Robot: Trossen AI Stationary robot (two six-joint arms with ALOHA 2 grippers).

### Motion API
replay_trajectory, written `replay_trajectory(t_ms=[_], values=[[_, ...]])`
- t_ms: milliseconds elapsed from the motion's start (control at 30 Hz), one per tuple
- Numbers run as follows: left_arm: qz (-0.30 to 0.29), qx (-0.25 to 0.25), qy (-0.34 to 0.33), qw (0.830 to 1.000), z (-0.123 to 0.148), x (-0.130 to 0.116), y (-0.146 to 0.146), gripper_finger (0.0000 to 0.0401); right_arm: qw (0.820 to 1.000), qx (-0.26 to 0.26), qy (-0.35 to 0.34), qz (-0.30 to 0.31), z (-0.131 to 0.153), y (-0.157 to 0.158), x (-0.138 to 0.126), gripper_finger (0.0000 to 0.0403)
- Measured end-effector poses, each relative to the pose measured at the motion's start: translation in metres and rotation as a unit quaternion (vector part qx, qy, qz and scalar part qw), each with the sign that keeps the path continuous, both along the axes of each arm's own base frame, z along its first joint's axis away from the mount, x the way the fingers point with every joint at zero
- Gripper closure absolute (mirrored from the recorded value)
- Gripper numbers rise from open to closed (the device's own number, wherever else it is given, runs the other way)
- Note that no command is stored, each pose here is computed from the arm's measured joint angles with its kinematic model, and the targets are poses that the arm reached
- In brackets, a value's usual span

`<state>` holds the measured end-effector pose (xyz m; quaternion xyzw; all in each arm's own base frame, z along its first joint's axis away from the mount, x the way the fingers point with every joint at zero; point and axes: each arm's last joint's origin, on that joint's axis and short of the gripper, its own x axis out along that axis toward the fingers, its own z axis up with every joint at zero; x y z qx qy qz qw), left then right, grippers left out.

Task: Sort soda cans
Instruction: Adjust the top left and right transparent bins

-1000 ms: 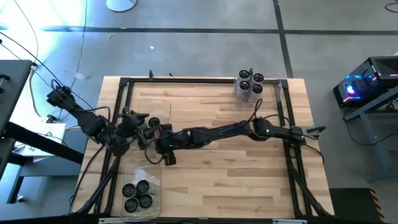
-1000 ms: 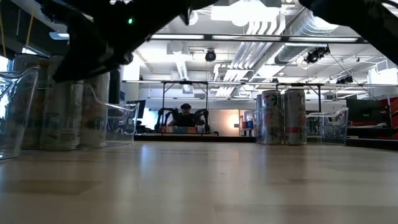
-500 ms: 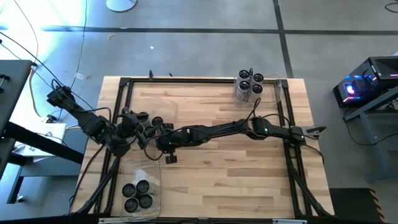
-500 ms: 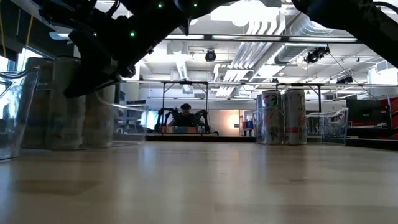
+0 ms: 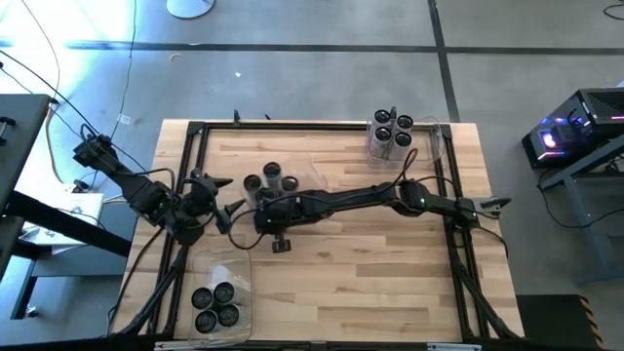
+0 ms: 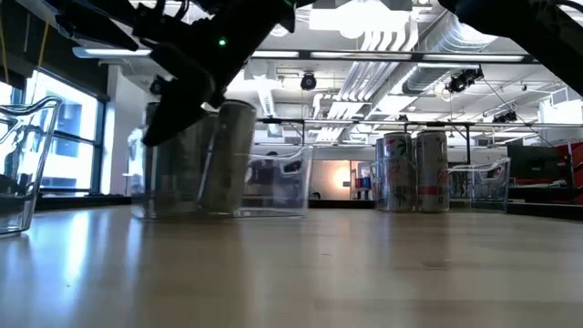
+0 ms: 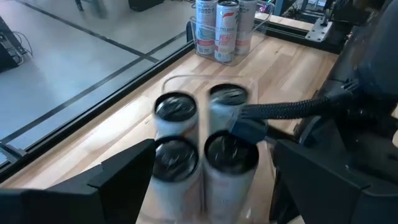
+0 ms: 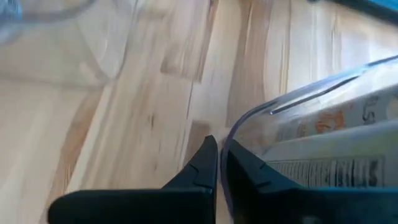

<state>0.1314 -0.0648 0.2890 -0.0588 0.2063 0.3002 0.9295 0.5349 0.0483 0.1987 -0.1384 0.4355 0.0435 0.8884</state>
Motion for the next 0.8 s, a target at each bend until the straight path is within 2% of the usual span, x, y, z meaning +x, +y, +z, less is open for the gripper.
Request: replay_trajectory(t_ms=[200, 600, 700, 800], values=[[-0.001, 0.0, 0.001, 1.0, -0.0001, -0.0001, 0.0, 0.0076, 0.999, -0.012, 0.04, 0.011, 0.0002, 0.0004, -0.0081, 0.0393], [0.0, -0.001, 0.001, 1.0, -0.0001, 0.0, 0.0, 0.0076, 0.999, -0.012, 0.032, 0.016, -0.0001, 0.0048, -0.007, 0.0392], [0.001, -0.003, -0.001, 1.0, -0.0001, 0.0, 0.0, 0.0076, 0.999, -0.01, 0.03, 0.013, -0.0003, 0.005, -0.0066, 0.0379], [0.001, -0.003, -0.001, 1.0, -0.0001, 0.0, 0.0, 0.0076, 0.999, -0.015, 0.026, 0.009, -0.0007, 0.0052, -0.0059, 0.0349]])
